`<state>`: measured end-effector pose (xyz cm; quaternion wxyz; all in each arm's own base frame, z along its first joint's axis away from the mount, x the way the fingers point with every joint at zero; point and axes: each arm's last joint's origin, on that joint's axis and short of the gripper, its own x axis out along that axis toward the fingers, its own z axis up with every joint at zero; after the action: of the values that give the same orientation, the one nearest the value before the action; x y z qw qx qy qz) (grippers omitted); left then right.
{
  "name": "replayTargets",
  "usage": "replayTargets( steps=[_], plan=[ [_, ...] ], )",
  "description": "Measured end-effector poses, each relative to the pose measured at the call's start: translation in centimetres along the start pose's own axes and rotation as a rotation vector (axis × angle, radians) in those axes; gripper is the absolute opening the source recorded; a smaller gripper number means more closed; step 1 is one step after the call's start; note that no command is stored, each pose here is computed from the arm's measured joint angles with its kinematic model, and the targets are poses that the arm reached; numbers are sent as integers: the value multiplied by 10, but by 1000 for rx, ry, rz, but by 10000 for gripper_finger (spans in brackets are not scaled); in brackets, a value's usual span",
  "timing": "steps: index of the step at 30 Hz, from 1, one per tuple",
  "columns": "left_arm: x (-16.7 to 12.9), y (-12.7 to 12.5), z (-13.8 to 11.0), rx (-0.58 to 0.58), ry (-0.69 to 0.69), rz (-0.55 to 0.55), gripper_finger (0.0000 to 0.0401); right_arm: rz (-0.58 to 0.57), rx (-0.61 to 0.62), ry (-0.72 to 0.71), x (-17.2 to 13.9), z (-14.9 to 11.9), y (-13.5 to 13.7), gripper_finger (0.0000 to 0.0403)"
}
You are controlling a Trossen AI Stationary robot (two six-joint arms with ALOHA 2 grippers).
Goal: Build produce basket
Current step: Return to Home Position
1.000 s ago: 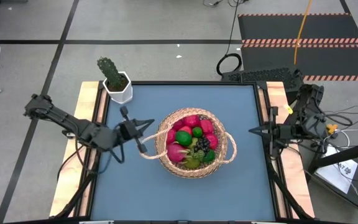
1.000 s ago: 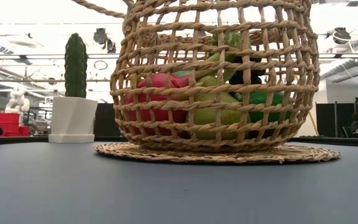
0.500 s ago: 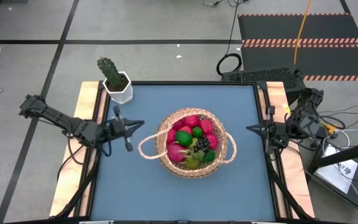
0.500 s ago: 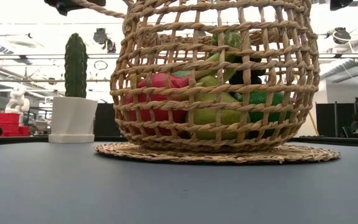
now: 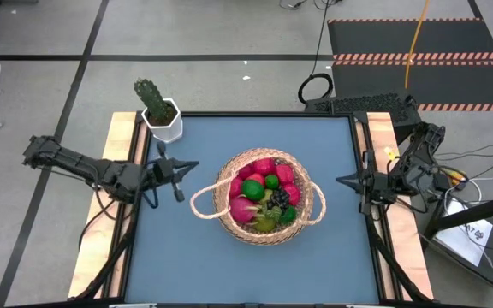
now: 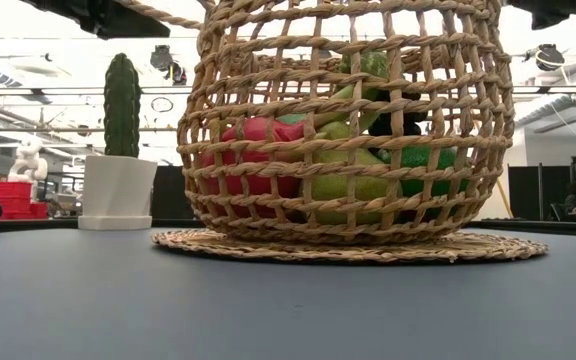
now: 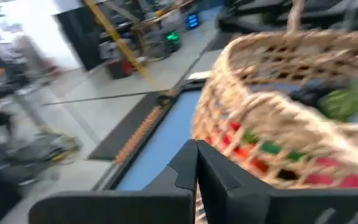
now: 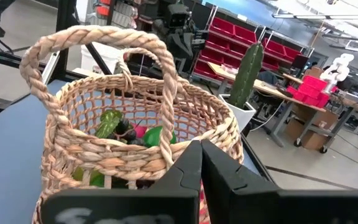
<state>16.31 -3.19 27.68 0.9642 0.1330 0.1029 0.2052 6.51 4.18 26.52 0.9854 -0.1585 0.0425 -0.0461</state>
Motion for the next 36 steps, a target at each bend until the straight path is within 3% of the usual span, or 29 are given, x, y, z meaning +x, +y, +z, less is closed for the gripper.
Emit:
replayTargets(
  steps=[3,9,17,24,28,36],
  plan=[
    [3,4,0,-11,-9,-54,4,2,9,7,1,-4,2,0],
    [5,12,-5,0,8,-50,4,48,6,11,3,-10,8,0],
    [4,16,-36,-49,-53,-49,10,93,64,-24,7,-26,19,0],
    [3,17,-54,-61,-104,-135,9,74,30,-112,12,-36,29,0],
    [3,18,-59,-82,-112,-134,6,54,14,-119,16,-47,33,0],
    [3,18,-60,-102,-108,-138,13,146,12,-145,24,-56,36,0]
  ],
)
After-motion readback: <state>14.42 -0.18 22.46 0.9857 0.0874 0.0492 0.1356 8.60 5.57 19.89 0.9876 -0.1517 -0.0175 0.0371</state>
